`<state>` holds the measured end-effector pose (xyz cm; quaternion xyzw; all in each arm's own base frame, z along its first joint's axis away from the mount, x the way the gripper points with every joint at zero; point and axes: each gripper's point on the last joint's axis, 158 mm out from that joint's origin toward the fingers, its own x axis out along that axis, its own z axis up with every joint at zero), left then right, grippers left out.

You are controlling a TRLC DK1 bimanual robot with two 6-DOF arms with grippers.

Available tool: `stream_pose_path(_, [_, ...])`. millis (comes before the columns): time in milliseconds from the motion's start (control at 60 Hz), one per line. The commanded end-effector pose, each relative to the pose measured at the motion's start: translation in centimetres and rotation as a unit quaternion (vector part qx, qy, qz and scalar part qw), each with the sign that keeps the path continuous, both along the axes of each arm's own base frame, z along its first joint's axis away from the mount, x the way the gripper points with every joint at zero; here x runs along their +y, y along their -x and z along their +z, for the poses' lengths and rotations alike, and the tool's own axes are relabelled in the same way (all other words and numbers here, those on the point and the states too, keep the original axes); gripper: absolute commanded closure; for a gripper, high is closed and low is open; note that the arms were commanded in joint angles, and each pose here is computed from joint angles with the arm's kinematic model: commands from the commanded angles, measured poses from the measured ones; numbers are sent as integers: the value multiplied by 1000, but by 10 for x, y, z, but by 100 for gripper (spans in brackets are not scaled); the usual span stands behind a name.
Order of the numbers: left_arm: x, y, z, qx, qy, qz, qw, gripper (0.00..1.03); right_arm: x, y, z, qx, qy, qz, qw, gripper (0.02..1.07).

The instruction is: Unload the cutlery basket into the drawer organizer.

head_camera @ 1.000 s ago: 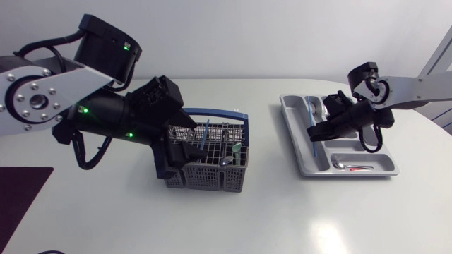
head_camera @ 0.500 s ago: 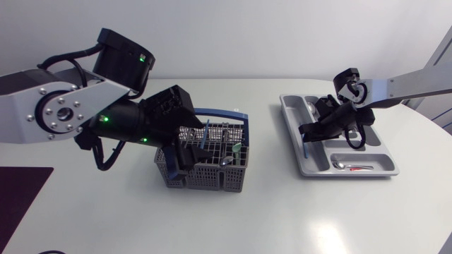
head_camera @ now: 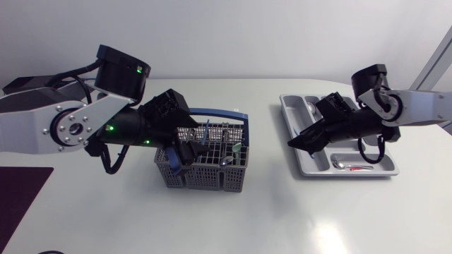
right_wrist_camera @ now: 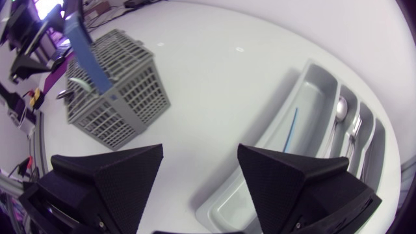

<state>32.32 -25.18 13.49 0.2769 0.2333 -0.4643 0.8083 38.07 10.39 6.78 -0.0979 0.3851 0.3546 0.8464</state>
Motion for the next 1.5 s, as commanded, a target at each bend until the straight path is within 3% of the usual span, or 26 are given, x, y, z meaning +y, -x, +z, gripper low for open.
stream_pose_path(0, [7, -3, -9, 11, 6, 22, 1000, 17, 6, 17, 7, -38, 2, 58, 998, 21])
stream_pose_path(267, [5, -13, -11, 11, 19, 35, 999, 23, 32, 54, 18, -64, -3, 116, 991, 21])
stream_pose_path(517, [5, -23, -17, 26, 30, 55, 998, 45, 64, 92, 28, -76, -6, 171, 982, 21])
stream_pose_path(650, [3, -24, -17, 28, 34, 59, 997, 49, 67, 98, 27, -75, -7, 177, 981, 21])
stream_pose_path(1033, [0, -30, -15, 36, 47, 64, 996, 78, 69, 104, 30, -77, -7, 182, 980, 20])
stream_pose_path(1217, [-5, -29, -12, 38, 52, 59, 996, 79, 70, 106, 31, -77, -7, 182, 980, 20])
stream_pose_path(1483, [-11, -27, -10, 42, 59, 49, 996, 97, 83, 121, 38, -85, -11, 207, 975, 18])
